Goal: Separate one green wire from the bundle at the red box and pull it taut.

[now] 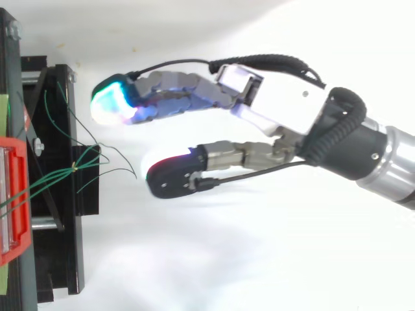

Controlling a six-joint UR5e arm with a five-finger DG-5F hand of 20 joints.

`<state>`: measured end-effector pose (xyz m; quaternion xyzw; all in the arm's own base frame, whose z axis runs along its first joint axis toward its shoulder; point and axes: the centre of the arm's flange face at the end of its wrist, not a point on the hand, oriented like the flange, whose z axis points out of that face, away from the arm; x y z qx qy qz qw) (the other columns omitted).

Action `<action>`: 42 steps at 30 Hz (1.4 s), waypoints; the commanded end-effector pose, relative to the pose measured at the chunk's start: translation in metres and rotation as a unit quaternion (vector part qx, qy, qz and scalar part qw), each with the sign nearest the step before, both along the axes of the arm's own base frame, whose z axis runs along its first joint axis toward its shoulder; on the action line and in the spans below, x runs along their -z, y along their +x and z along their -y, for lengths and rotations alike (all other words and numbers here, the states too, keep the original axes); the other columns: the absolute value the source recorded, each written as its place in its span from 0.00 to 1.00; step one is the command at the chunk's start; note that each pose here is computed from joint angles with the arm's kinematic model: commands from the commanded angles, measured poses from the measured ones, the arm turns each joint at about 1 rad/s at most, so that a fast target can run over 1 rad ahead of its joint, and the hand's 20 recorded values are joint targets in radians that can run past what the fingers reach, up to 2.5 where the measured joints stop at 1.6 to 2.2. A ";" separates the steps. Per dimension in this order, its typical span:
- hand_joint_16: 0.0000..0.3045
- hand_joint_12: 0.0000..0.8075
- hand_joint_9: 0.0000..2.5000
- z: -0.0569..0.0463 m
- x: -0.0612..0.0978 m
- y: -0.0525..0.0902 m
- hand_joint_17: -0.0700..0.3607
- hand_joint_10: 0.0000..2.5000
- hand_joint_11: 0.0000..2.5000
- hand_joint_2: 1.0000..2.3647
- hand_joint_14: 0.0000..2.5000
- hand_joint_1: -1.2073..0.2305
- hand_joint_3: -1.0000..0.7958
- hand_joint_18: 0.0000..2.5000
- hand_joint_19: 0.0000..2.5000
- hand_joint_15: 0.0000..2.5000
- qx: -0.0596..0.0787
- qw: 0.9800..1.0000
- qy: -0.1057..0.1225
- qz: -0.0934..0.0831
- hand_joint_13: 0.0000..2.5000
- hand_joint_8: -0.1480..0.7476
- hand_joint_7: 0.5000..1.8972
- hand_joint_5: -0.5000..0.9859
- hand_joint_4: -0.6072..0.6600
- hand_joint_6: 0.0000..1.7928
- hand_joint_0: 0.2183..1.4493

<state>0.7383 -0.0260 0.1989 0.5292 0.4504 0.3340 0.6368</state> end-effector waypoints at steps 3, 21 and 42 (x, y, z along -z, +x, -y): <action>0.18 0.43 0.22 0.000 -0.005 0.015 0.44 0.00 0.00 0.00 0.00 0.45 0.31 0.16 0.08 0.02 -0.004 1.000 0.000 0.005 0.18 0.48 0.10 0.21 0.70 0.28 0.28; 0.18 0.44 0.24 0.002 0.001 0.024 0.44 0.00 0.00 0.00 0.00 0.45 0.31 0.16 0.09 0.03 -0.014 0.999 -0.012 0.030 0.18 0.48 0.13 0.22 0.71 0.28 0.28; 0.17 0.44 0.26 -0.022 0.011 0.044 0.44 0.00 0.01 0.00 0.00 0.45 0.31 0.18 0.11 0.04 -0.065 0.997 0.014 0.041 0.19 0.49 0.23 0.25 0.71 0.28 0.29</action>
